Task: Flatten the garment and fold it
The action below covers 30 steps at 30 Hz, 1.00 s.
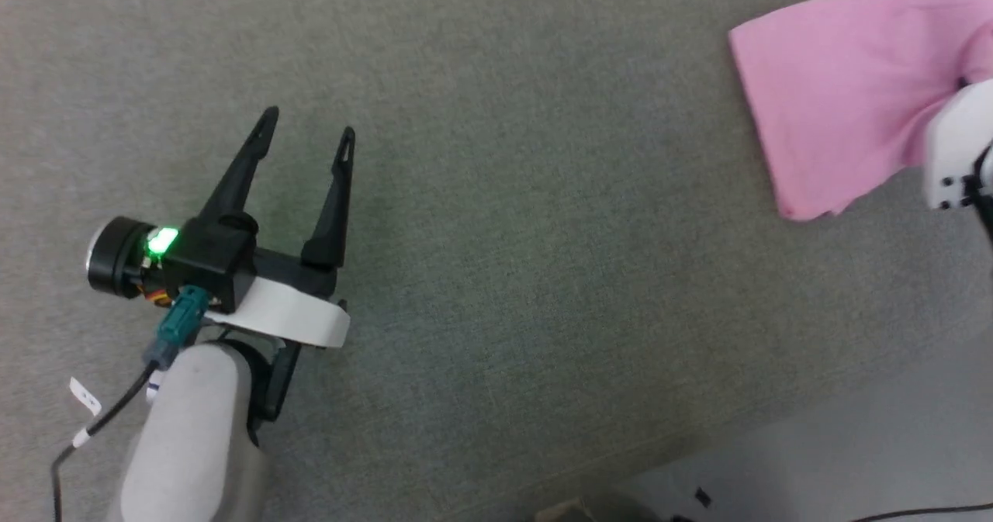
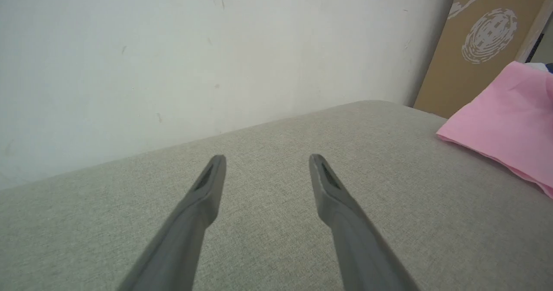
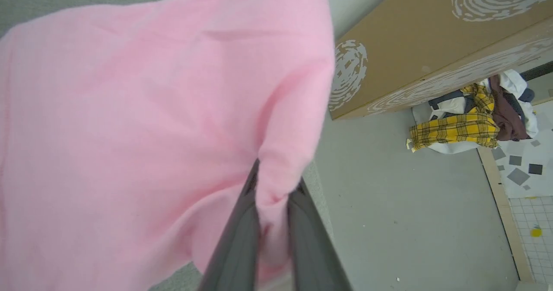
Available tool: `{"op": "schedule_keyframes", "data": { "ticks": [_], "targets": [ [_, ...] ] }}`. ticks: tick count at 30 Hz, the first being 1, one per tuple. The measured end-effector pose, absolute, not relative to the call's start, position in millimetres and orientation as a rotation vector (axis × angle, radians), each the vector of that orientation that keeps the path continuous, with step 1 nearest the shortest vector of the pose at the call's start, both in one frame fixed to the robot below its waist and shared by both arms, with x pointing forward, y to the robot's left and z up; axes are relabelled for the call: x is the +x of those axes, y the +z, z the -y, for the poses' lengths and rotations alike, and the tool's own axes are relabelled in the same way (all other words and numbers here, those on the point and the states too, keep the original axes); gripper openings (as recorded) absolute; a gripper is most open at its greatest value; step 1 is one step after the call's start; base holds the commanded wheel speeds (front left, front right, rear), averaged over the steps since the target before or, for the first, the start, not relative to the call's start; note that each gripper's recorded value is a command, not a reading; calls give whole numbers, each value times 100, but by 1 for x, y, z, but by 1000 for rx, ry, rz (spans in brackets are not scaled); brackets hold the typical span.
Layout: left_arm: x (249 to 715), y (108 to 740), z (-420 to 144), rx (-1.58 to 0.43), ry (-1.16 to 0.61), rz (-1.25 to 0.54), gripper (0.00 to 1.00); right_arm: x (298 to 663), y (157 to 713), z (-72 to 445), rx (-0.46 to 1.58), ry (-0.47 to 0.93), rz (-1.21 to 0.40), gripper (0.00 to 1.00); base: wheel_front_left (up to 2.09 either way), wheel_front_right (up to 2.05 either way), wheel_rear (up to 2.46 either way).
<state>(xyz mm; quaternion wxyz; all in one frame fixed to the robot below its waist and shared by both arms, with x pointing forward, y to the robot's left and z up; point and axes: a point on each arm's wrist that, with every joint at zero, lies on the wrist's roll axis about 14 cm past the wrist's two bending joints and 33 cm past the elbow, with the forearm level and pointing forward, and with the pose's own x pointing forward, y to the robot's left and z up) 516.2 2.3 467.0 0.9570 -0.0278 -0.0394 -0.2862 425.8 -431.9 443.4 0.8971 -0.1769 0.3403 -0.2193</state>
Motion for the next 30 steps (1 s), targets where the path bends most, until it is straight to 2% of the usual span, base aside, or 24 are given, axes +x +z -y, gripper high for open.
{"op": "schedule_keyframes", "data": {
  "ticks": [8, 9, 10, 11, 16, 22, 30],
  "targets": [
    [528, 430, -4, -53, -589, 12, 100, 419, 429, 467, -403, -576, -732, 0, 0, 0, 0],
    [528, 428, -6, -53, -586, 8, 100, 419, 427, 467, -409, -581, -734, 6, 0, 0, 0],
    [528, 427, -7, -53, -583, 5, 100, 418, 426, 469, -418, -585, -737, 84, 0, 0, 0],
    [528, 427, -7, -55, -580, 5, 100, 416, 427, 470, -423, -593, -738, 100, 0, 0, 0],
    [520, 431, -6, -96, -559, 7, 100, 419, 448, 473, -453, -597, -629, 100, 0, 0, 0],
    [499, 440, -9, -160, -512, -16, 100, 416, 472, 463, -375, -577, -467, 100, 0, 0, 0],
    [468, 473, -44, -170, -398, 13, 100, 435, 508, 397, -232, -415, -168, 100, 0, 0, 0]
  ]
}}
